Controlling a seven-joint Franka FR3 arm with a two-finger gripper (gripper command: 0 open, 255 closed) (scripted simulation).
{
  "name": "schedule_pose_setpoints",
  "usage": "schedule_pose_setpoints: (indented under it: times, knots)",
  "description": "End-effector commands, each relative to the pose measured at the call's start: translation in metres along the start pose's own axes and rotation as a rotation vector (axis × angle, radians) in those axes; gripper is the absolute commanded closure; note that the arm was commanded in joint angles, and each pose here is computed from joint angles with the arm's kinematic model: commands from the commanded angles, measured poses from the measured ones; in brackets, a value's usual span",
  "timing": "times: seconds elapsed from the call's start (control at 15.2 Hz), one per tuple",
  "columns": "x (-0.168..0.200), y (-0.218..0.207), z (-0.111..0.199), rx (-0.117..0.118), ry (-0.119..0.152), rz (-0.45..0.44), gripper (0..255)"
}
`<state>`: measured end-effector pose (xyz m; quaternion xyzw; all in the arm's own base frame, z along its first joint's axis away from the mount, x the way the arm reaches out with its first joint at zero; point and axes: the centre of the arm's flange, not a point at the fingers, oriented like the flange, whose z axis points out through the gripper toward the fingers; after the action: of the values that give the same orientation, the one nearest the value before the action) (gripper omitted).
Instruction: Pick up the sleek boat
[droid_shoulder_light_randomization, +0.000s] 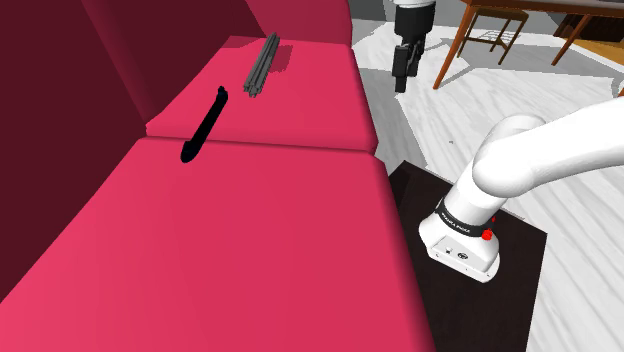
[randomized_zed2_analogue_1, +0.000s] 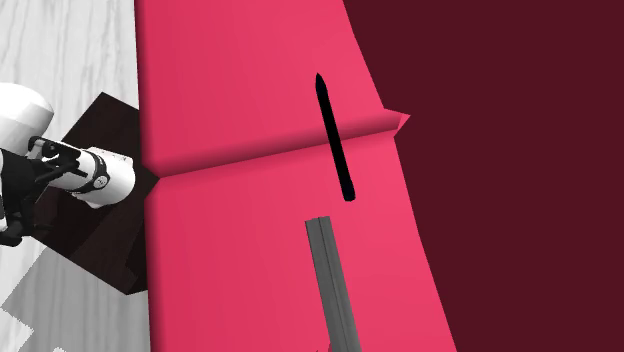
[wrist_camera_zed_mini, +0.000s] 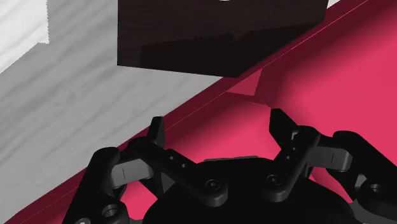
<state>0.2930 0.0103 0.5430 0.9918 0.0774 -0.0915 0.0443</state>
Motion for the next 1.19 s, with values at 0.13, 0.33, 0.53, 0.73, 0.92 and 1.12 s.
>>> schedule_pose_setpoints:
  times: [0.13, 0.33, 0.53, 0.73, 0.92, 1.12]
  knots:
    - [0.009, -0.022, 0.002, 0.011, 0.007, 0.053, 0]
    - [0.026, -0.055, 0.003, 0.027, 0.018, 0.132, 0]
    - [0.045, -0.086, 0.004, 0.043, 0.029, 0.210, 0]
    - [0.066, -0.116, 0.005, 0.059, 0.040, 0.289, 0]
    - [0.090, -0.144, 0.004, 0.076, 0.051, 0.368, 0]
    - [0.116, -0.170, 0.003, 0.092, 0.062, 0.447, 0]
